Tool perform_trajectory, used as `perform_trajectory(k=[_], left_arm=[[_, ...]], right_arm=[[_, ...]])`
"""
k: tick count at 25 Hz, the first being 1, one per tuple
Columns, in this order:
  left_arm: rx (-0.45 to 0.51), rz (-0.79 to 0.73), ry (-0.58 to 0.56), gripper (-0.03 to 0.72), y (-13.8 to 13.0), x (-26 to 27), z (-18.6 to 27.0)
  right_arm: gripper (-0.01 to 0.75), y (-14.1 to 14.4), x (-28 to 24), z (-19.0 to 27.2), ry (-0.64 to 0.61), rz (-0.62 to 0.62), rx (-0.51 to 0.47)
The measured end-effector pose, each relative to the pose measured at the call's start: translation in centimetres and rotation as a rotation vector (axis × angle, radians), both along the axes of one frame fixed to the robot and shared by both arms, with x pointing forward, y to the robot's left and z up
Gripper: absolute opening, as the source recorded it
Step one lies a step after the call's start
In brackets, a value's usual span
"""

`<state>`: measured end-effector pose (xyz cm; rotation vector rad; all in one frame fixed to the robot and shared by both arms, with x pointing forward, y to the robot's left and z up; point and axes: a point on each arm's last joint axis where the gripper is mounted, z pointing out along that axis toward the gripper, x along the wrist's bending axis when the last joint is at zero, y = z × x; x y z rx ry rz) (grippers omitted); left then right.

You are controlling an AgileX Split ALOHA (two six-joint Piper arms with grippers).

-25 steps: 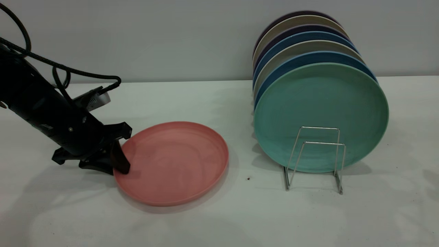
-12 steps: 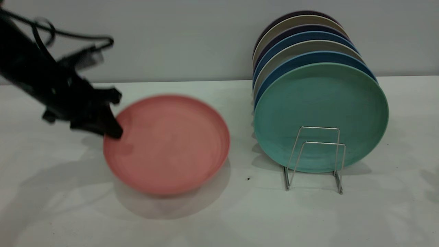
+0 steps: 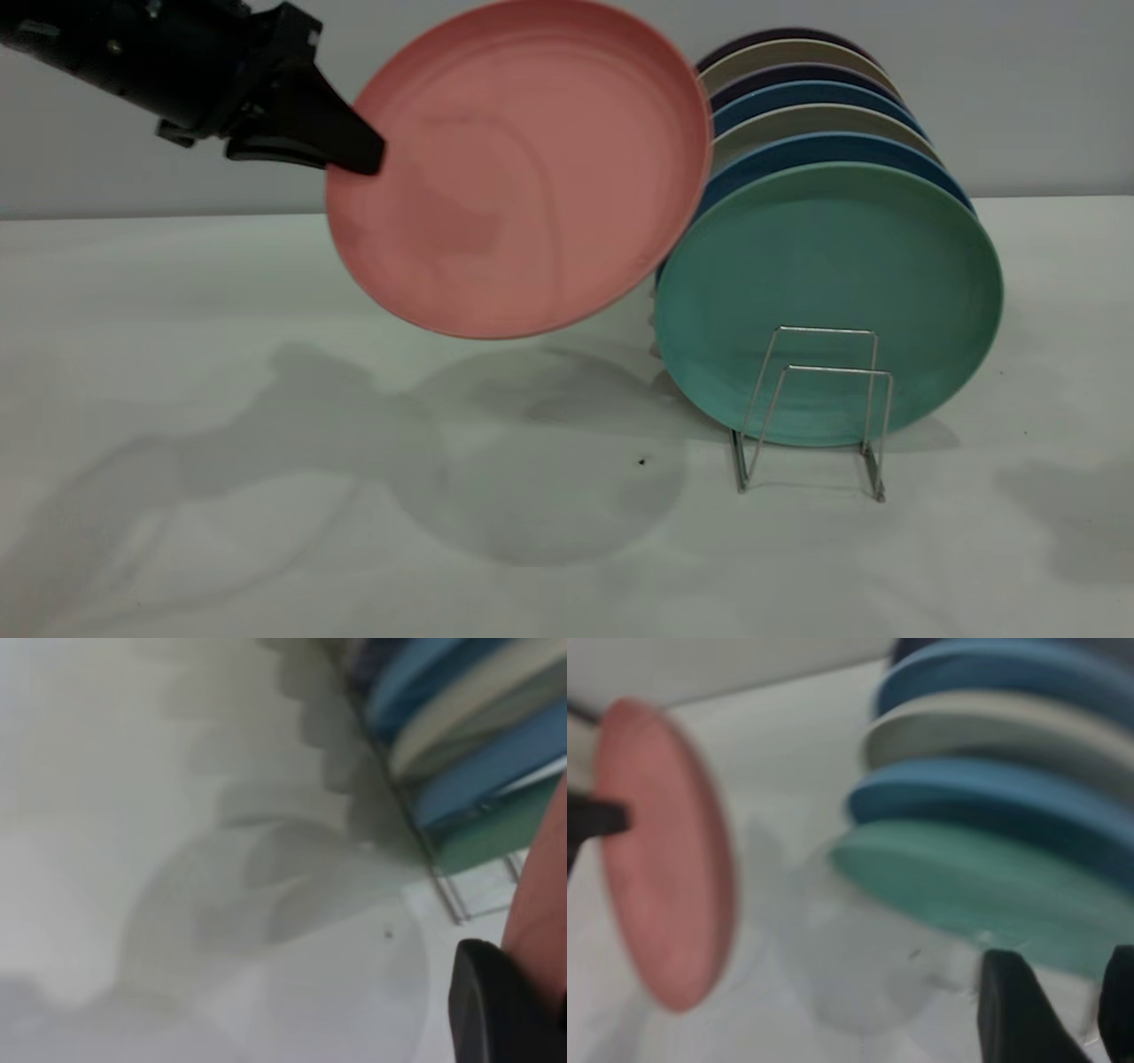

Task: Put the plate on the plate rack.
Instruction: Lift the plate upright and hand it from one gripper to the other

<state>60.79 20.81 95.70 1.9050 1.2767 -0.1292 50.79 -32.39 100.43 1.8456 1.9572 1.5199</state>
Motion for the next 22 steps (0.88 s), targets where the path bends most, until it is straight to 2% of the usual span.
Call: perform_trajectory(k=[5,10,17,22], left_arm=[[-0.007,-0.089,0.014,0.017,-2.6,-1.0,-0.1],[0.041,-0.169,0.032,0.017,-5.2,-2.2,-0.5],[0.100,-0.194,0.075,0.017,-6.4,-2.9,-1.9],[0.102,-0.206,0.093,0.017,-6.9,-3.1,-2.5]], right_arm=[[0.253,4.0,-0.7,-1.0,0.036,0.140,0.011],[0.253,7.0,-1.4,-2.4,0.063,0.202,-0.051],[0.257,8.6,-2.6,-3.6,0.089,0.253,-0.080],[0.317,9.3,-2.9,-3.8,0.096,0.276,-0.074]])
